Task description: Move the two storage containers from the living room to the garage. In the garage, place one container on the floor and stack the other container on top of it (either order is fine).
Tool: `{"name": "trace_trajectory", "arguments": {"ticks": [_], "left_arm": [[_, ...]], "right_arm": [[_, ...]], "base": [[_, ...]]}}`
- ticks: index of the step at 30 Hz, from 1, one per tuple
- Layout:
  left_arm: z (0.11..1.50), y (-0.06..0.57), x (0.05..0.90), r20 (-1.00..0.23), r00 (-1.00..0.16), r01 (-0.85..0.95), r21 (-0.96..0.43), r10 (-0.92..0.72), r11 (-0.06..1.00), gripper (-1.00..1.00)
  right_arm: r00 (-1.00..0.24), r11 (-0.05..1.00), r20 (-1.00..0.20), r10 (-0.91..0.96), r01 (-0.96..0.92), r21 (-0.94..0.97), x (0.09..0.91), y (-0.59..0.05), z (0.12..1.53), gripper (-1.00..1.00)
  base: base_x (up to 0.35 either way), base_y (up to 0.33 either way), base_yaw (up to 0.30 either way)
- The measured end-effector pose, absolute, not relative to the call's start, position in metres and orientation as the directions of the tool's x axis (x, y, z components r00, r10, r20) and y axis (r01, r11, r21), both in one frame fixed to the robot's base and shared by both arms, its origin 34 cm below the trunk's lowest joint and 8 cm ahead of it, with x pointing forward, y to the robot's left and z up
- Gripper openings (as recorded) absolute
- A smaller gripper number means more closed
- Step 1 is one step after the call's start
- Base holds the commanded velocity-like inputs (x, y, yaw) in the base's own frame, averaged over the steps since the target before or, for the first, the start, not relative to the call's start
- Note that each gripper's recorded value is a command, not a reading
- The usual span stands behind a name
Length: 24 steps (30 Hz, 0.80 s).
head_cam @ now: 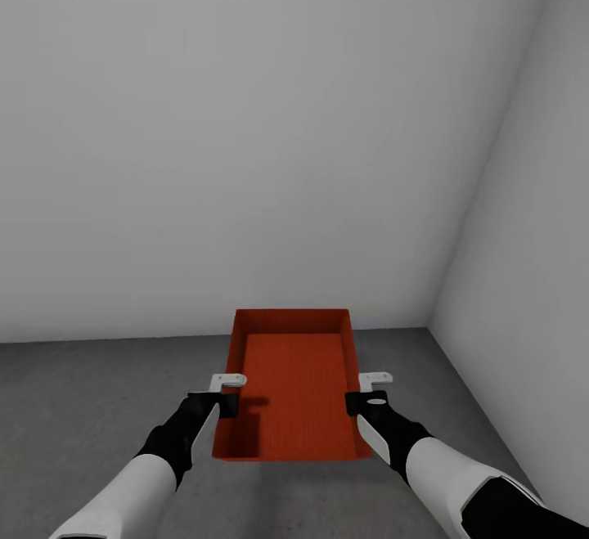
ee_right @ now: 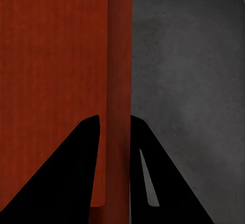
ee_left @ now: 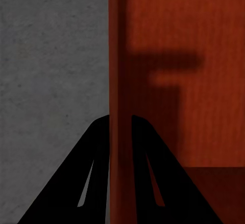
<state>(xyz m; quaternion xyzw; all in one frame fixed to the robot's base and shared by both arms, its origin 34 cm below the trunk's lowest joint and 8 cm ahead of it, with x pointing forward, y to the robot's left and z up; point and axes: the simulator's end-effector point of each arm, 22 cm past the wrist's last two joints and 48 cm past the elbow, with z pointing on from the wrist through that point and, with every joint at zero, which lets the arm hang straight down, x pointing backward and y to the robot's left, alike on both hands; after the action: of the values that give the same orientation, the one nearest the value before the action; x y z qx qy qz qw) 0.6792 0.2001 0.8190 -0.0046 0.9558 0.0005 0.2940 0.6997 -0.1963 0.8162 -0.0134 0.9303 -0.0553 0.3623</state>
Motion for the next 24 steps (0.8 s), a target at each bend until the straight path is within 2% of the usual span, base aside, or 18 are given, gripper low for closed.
{"name": "trace_trajectory", "arguments": {"ticks": [24], "left_arm": [[0.797, 0.2, 0.676, -0.538, -0.843, -0.008, -0.003, -0.008, 1.0, -1.0]], "right_arm": [[-0.756, 0.993, -0.651, -0.067, 0.011, -0.115, 0.697, -0.197, 0.795, -1.0]], "base": [[0.0, 0.0, 0.0]]}}
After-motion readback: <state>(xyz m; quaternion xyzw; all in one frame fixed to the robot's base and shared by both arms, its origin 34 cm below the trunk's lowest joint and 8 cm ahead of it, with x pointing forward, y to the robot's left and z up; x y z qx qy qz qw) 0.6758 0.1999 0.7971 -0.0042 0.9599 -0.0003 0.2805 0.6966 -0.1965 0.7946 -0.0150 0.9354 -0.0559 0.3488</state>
